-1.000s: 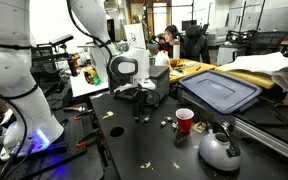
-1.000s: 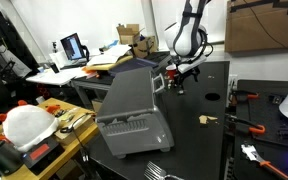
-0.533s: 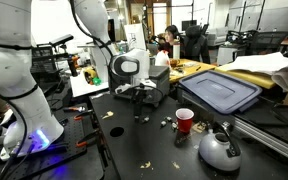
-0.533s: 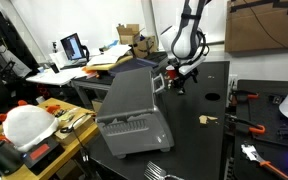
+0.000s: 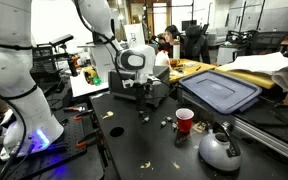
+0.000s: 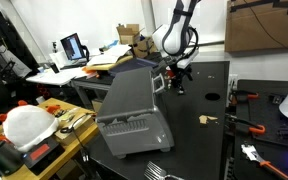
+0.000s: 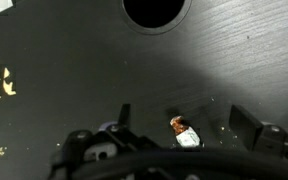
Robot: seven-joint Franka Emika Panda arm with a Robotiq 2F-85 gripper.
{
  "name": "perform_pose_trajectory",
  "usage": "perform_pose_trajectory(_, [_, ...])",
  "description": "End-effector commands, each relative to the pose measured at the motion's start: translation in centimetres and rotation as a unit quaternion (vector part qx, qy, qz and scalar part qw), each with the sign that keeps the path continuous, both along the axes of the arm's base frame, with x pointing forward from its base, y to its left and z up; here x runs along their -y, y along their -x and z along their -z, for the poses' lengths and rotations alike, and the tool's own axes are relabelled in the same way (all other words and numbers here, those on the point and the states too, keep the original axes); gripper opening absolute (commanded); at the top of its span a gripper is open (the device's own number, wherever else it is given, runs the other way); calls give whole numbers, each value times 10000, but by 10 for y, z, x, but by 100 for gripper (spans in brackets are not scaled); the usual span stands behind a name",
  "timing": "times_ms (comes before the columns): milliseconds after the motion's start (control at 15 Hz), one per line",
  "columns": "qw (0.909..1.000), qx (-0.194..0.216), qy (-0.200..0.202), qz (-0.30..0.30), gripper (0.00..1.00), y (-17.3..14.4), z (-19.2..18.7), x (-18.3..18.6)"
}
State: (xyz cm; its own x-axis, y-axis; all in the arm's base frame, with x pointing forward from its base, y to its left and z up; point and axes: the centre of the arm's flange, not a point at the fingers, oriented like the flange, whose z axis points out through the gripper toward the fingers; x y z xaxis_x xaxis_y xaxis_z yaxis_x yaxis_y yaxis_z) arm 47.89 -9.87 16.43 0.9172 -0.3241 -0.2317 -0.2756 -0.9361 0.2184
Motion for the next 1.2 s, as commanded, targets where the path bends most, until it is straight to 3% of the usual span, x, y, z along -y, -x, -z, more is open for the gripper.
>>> perform_pose_trajectory(0, [9979, -421, -366, -326, 100, -20, -5, 17])
perform_pose_trajectory(133, [9979, -521, -213, 329, 100, -23, -12, 21])
perform_pose_trajectory(200, [9990, -362, -243, -8, 100, -11, -5, 17])
perform_pose_trajectory(1133, [9986, -441, -181, 216, 100, -16, -7, 22])
